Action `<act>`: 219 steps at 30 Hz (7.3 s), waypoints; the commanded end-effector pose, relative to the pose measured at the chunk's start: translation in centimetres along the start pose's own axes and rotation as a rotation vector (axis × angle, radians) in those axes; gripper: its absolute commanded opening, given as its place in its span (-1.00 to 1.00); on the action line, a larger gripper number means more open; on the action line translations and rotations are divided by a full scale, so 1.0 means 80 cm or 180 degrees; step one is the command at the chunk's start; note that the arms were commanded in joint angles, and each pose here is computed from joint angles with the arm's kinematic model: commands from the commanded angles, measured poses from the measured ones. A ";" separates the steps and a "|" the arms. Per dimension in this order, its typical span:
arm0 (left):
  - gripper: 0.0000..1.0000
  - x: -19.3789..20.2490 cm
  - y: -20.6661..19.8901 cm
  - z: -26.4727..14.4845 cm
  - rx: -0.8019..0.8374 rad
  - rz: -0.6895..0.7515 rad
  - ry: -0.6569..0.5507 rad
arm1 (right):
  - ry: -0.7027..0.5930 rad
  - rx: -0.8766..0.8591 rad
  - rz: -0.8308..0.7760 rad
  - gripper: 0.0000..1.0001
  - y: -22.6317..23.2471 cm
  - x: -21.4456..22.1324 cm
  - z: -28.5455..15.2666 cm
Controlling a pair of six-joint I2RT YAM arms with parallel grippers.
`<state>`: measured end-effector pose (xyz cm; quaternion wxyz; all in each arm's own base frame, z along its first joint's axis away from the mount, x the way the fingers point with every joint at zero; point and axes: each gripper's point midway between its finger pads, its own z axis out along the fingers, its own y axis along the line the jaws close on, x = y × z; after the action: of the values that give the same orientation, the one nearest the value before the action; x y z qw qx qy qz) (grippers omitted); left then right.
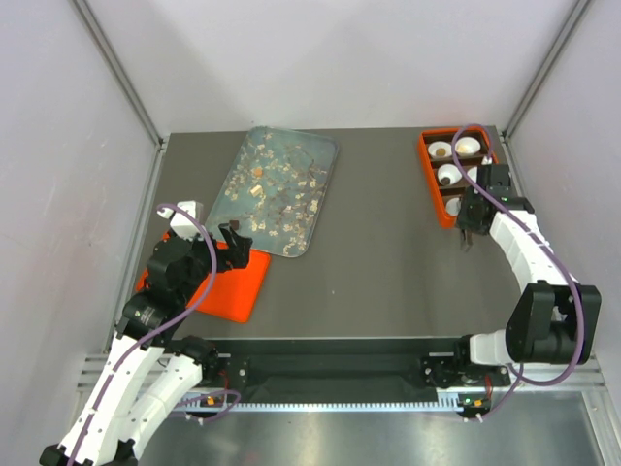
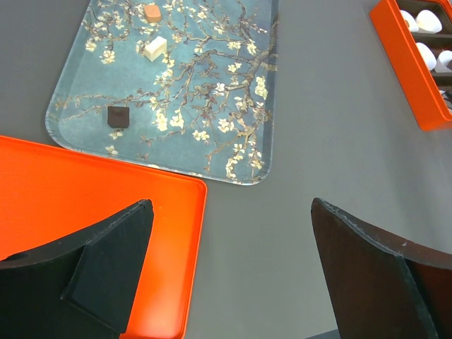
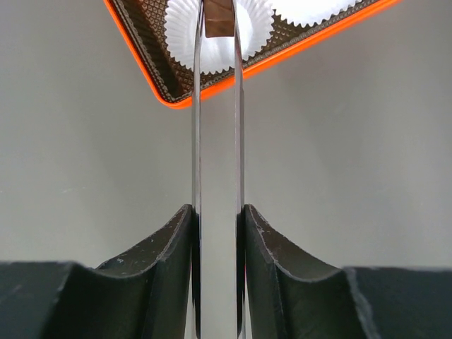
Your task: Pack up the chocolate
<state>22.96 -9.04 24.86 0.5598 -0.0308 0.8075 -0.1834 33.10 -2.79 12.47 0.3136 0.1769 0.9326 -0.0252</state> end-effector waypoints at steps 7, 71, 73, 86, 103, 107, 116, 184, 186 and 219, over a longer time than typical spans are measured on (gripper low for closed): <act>0.96 -0.009 -0.002 0.003 0.0025 0.0040 -0.0099 | -0.0164 0.0023 0.0103 -0.34 -0.003 -0.015 0.008; 0.96 -0.012 0.006 0.000 -0.0084 0.0051 -0.0157 | -0.1149 -0.2874 -0.2425 -0.06 0.597 0.078 -0.049; 0.96 -0.012 0.006 0.000 -0.0084 0.0051 -0.0158 | -0.1134 -0.2861 -0.2445 -0.03 0.601 0.082 -0.042; 0.97 -0.012 0.005 0.000 -0.0075 0.0051 -0.0154 | -0.1020 -0.2787 -0.2543 0.00 0.617 0.103 -0.009; 0.97 -0.013 0.006 -0.001 -0.0079 0.0049 -0.0171 | -0.0957 -0.2727 -0.2557 -0.14 0.615 0.112 -0.005; 0.97 -0.013 0.006 -0.001 -0.0079 0.0049 -0.0171 | -0.0949 -0.2651 -0.2558 -0.20 0.599 0.111 -0.010; 0.97 -0.012 0.005 0.000 -0.0071 0.0050 -0.0163 | -0.0929 -0.2670 -0.2310 -0.33 0.544 0.107 -0.045; 0.98 -0.009 -0.008 0.000 0.0115 0.0052 -0.0116 | -0.0572 0.0293 0.0416 -0.25 -0.077 -0.048 0.000; 0.97 -0.009 -0.008 0.001 0.0115 0.0052 -0.0116 | -0.0603 0.0256 0.0410 -0.25 -0.075 -0.051 0.003; 0.98 -0.009 -0.005 0.001 0.0068 0.0058 -0.0119 | -0.0596 0.0296 0.0417 -0.11 -0.075 -0.064 0.030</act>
<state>22.83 -9.10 24.91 0.5611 -0.0270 0.8063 -0.1855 34.75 -9.40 11.32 0.3564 0.2456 0.8996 -0.0591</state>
